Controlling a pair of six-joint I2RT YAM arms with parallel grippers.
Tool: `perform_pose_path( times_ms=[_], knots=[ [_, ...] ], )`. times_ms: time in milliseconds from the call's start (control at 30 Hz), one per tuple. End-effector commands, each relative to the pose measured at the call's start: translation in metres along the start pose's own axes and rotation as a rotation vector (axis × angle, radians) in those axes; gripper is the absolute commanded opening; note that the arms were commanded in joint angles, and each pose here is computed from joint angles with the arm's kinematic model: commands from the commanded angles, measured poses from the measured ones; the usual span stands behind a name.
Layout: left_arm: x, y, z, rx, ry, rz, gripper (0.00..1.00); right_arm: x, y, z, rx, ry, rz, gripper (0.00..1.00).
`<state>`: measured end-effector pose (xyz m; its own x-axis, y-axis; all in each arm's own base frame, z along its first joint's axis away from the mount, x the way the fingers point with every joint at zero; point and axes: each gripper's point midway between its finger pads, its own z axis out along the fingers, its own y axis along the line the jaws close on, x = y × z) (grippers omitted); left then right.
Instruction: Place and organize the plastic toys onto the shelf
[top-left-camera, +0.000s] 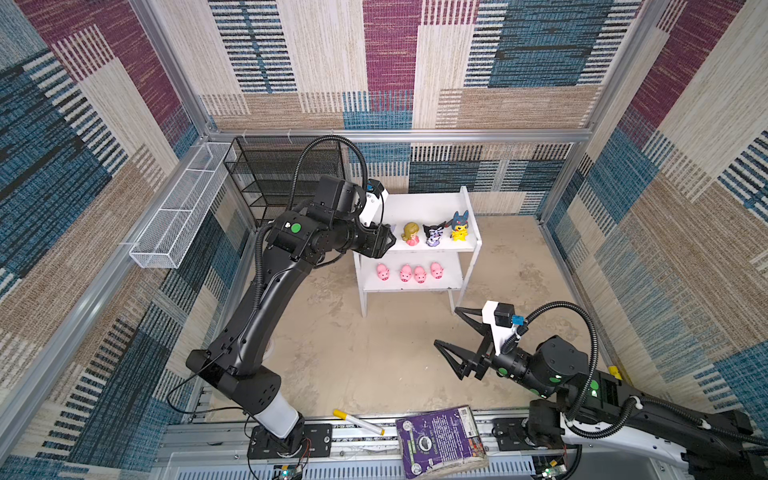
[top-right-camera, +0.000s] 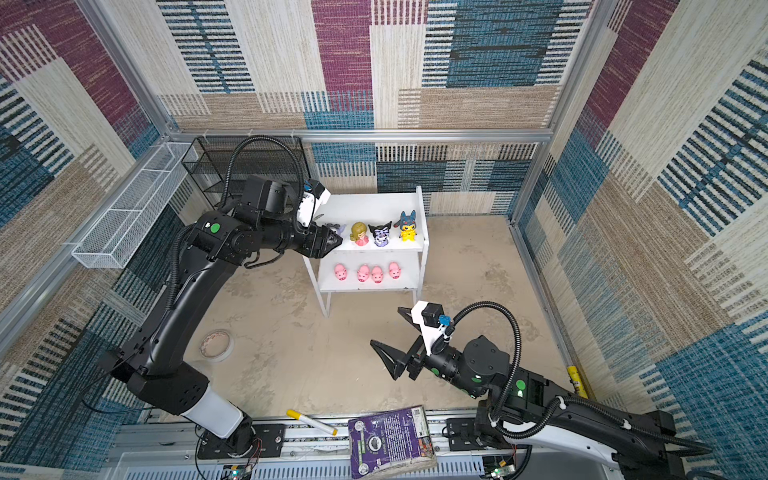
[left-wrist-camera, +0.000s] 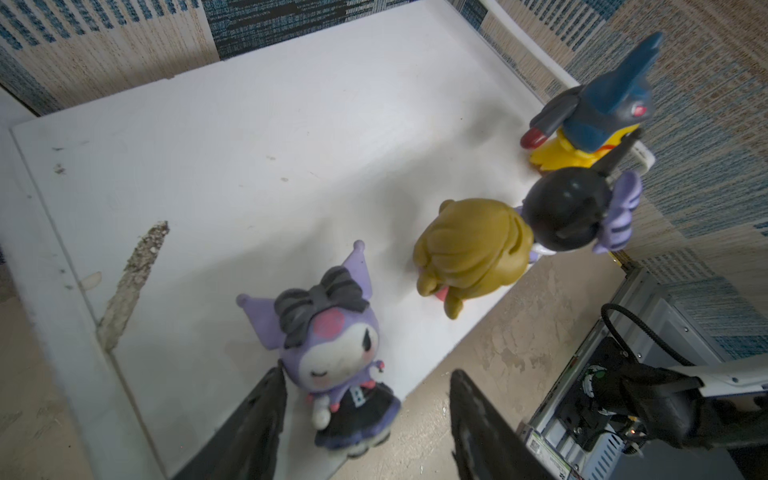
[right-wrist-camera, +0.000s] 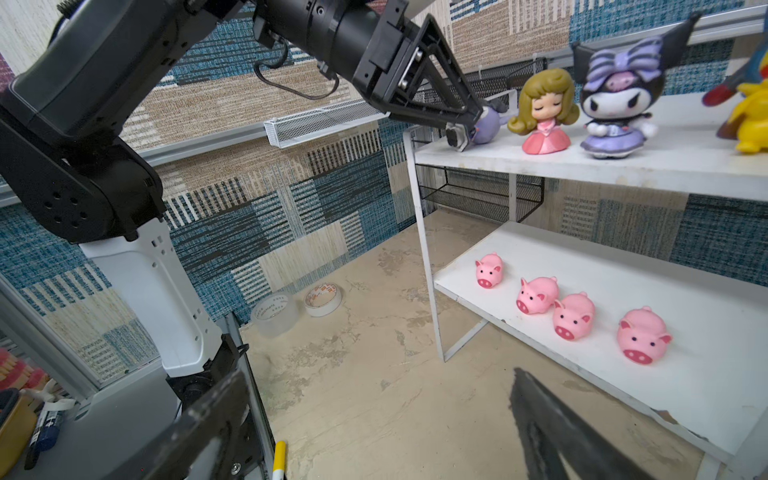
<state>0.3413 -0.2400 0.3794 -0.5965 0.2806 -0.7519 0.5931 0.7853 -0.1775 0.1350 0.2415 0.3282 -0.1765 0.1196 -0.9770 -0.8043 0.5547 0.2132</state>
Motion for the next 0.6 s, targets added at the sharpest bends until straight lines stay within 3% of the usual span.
perform_pose_path(
  times_ms=[0, 467, 567],
  knots=[
    [0.0035, 0.0078, 0.0007, -0.059, 0.026, -0.019, 0.61, -0.0005, 0.0013, -0.0010, -0.007, 0.001, 0.013, 1.00],
    [0.0015, 0.0091, 0.0044, -0.114, 0.047, 0.020, 0.44, -0.0005, 0.0027, 0.0011, -0.012, 0.003, 0.014, 1.00],
    [0.0004, 0.0080, 0.0038, -0.115, 0.043, 0.024, 0.35, -0.0011, 0.0032, 0.0009, -0.014, 0.003, 0.013, 1.00]
  ],
)
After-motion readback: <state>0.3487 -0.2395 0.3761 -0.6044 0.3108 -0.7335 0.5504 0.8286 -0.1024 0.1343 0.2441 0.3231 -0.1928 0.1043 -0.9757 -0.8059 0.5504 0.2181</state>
